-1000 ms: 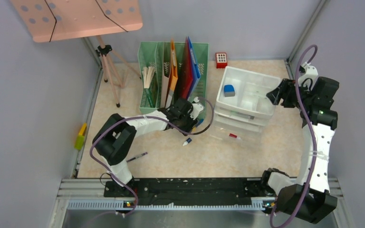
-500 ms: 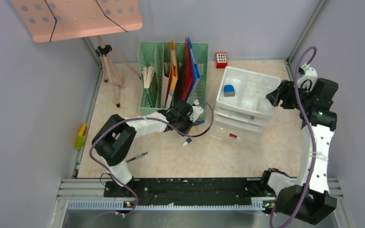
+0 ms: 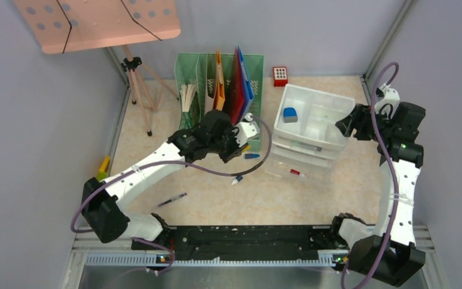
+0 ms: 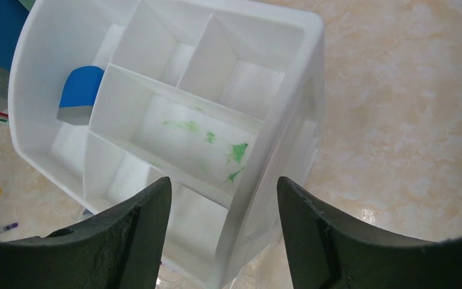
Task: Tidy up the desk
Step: Pick up the stationery from the center of the board, then place the stationery in the drawer, then pick up the stationery from the center of the board, then place the stationery in the drawer.
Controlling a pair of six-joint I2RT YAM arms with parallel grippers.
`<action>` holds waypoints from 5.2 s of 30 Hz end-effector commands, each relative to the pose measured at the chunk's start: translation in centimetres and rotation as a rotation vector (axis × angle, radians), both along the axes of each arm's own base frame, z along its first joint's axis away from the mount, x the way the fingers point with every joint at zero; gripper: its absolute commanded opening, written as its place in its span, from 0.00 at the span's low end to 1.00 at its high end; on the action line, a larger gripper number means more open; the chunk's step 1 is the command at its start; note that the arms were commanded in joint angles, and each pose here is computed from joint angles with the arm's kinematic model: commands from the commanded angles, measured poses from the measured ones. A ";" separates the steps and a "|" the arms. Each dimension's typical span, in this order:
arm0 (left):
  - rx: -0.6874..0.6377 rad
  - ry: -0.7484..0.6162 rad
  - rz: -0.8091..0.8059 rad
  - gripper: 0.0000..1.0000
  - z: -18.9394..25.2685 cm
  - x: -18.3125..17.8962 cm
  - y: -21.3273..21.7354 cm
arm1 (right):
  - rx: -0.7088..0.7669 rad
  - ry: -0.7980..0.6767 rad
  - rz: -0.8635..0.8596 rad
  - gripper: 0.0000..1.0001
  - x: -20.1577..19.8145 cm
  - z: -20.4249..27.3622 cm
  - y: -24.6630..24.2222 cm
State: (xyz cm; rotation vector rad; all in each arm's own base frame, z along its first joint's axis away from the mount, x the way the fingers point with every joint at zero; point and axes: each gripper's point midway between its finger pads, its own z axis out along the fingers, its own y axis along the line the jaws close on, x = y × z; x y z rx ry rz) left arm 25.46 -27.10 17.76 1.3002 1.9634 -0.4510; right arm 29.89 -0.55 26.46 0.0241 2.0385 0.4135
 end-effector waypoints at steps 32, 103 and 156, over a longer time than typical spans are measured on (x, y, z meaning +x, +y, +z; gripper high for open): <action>0.022 -0.227 -0.312 0.66 5.4 -0.6 -15.2 | -0.051 -0.070 -0.005 0.65 -1.0 1.7 -0.1; -0.028 -0.119 -0.268 0.20 6.5 -0.8 -10.3 | -0.042 -0.060 -0.007 0.65 -0.6 0.4 -0.4; 0.047 -0.260 -0.386 0.64 -8.6 2.9 -4.2 | -0.039 -0.050 -0.006 0.65 -0.5 -0.5 -0.5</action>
